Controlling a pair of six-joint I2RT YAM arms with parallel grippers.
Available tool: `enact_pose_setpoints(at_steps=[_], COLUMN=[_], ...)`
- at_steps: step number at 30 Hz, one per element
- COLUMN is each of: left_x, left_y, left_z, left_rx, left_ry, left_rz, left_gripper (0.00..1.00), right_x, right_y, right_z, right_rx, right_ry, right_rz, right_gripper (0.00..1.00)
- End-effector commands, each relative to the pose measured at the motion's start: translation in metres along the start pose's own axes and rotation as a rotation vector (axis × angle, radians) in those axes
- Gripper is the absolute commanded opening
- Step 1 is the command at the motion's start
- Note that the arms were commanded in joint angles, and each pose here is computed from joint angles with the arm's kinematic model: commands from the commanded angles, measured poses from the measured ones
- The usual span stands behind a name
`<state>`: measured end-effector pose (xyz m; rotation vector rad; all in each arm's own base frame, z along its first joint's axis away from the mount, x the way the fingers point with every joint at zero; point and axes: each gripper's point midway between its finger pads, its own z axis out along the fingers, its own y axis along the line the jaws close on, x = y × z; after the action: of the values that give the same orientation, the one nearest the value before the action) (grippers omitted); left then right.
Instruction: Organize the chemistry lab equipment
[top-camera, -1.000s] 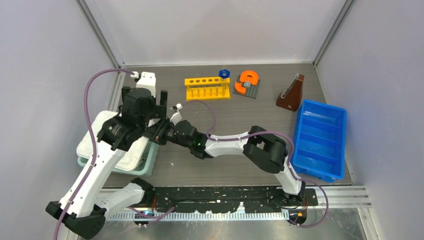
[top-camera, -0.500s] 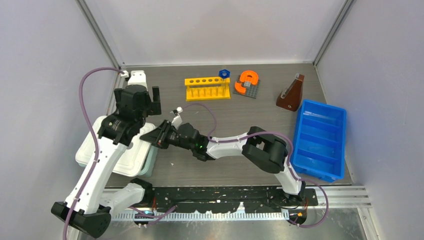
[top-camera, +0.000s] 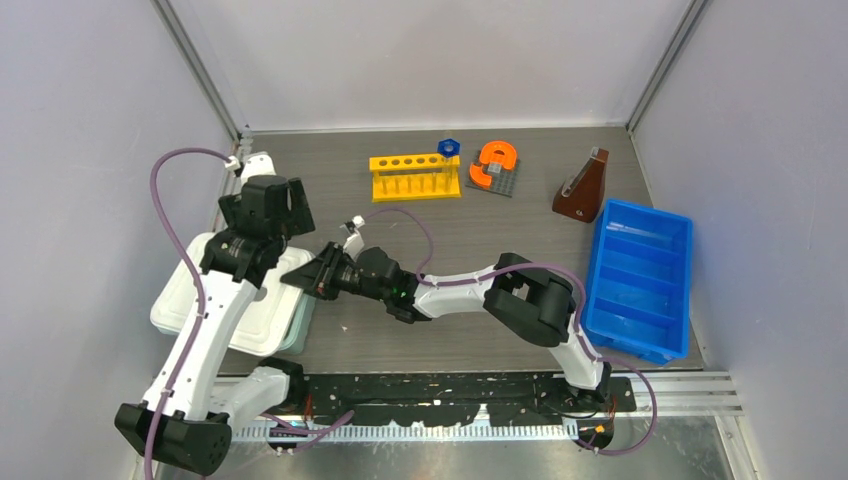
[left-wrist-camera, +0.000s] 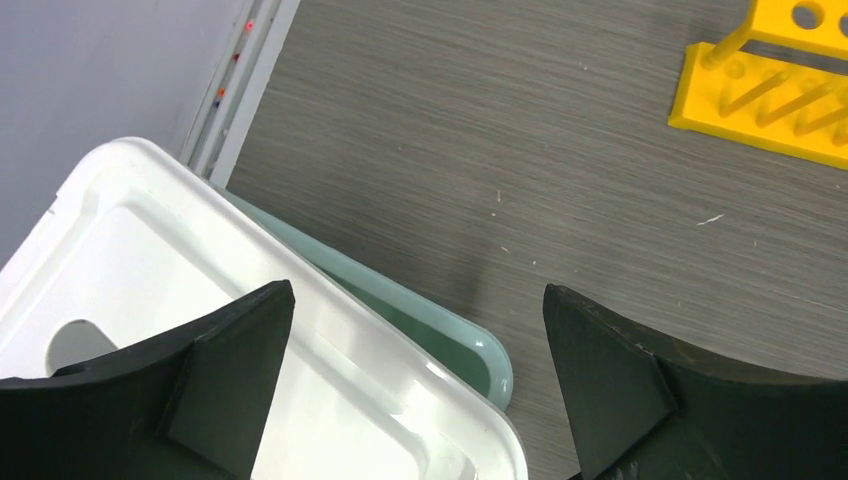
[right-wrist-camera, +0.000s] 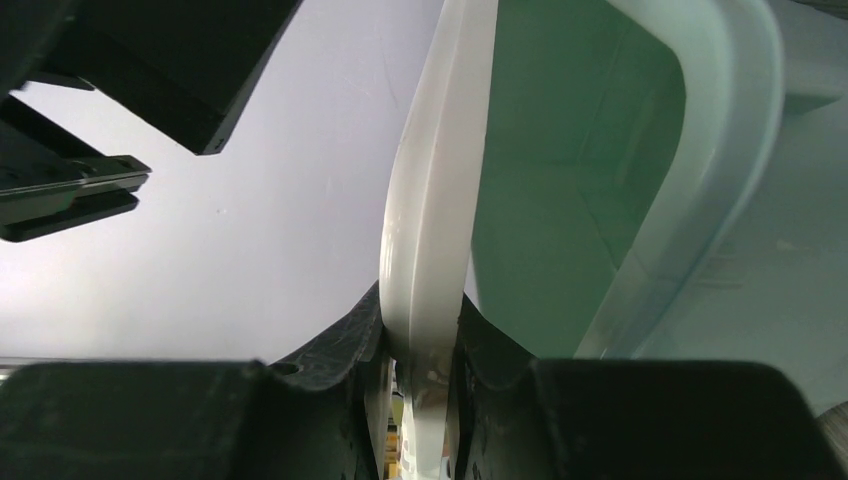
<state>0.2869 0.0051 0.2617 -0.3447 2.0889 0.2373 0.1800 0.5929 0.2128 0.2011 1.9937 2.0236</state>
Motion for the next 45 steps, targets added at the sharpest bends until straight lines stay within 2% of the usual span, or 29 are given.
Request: enact_pose_setpoints(at_steps=[1, 6, 14, 29, 45], left_x=[-0.005, 0.004, 0.017, 0.016, 0.023], left_y=[0.006, 0.011, 0.011, 0.027, 0.029], left_z=[0.003, 0.01, 0.018, 0.017, 0.027], left_rx=[-0.034, -0.061, -0.064, -0.127, -0.145], left_ry=[-0.034, -0.013, 0.018, -0.001, 0.017], left_rz=[-0.094, -0.14, -0.153, -0.173, -0.186], left_gripper=[1.0, 1.0, 1.0, 1.0, 1.0], right_x=[0.006, 0.009, 0.004, 0.011, -0.023], right_y=[0.027, 0.023, 0.01, 0.007, -0.006], right_z=[-0.006, -0.006, -0.013, -0.001, -0.005], right_rx=[-0.051, -0.014, 0.018, 0.041, 0.103], right_ry=[0.026, 0.046, 0.009, 0.071, -0.01], right_rz=[-0.015, -0.043, -0.044, -0.066, -0.093], right_gripper=[0.01, 0.01, 0.01, 0.01, 0.01])
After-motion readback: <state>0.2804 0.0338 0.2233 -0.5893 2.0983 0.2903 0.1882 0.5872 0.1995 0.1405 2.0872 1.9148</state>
